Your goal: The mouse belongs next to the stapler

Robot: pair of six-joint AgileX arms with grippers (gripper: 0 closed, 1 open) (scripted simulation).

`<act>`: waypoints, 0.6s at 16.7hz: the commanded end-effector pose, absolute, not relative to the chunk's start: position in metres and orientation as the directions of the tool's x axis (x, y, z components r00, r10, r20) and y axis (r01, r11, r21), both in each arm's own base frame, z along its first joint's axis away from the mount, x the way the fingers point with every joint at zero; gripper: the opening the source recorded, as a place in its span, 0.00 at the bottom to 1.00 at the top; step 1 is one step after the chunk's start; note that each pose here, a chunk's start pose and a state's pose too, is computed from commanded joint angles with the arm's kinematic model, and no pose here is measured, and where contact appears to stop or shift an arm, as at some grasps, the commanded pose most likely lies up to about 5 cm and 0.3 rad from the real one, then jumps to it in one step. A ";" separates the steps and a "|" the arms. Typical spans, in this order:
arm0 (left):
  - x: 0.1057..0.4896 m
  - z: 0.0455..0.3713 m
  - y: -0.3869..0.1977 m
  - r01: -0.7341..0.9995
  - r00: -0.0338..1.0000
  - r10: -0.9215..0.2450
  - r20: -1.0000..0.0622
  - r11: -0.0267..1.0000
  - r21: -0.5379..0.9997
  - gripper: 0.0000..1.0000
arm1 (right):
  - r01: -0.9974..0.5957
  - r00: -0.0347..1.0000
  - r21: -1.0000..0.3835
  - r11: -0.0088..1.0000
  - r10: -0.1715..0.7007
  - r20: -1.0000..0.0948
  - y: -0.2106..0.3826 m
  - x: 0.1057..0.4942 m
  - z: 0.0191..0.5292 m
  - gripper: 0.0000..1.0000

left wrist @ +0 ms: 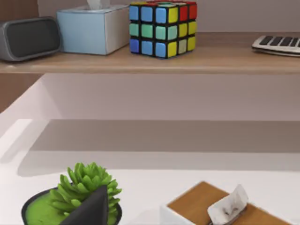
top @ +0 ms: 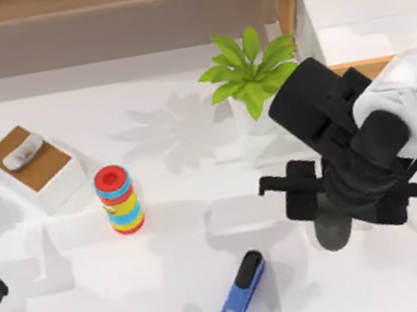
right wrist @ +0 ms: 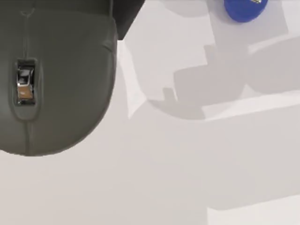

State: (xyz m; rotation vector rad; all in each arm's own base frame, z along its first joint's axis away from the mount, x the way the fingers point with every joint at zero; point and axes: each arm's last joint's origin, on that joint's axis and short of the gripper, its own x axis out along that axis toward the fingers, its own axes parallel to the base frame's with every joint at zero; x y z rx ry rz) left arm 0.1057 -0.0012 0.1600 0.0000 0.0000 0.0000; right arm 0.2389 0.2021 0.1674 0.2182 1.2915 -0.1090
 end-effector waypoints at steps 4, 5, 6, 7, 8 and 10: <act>0.106 0.160 -0.001 0.000 1.000 0.000 0.000 1.000 0.000 1.00 | 0.167 0.257 0.090 0.982 0.045 -0.965 0.206 0.234 0.167 0.00; 0.106 0.160 -0.001 0.000 1.000 0.000 0.000 1.000 0.000 1.00 | 0.149 0.246 0.086 0.985 0.047 -0.968 0.208 0.232 0.166 0.00; 0.106 0.160 -0.001 0.000 1.000 0.000 0.000 1.000 0.000 1.00 | 0.128 0.232 0.080 0.988 0.049 -0.971 0.210 0.230 0.165 0.00; 0.106 0.160 -0.001 0.000 1.000 0.000 0.000 1.000 0.000 1.00 | 0.107 0.216 0.074 0.992 0.049 -0.975 0.213 0.227 0.163 0.00; 0.106 0.160 -0.001 0.000 1.000 0.000 0.000 1.000 0.000 1.00 | 0.085 0.198 0.067 0.994 0.049 -0.979 0.215 0.224 0.161 0.00; 0.106 0.160 -0.001 0.000 1.000 0.000 0.000 1.000 0.000 1.00 | 0.047 0.160 0.049 0.998 0.041 -0.986 0.219 0.219 0.154 0.00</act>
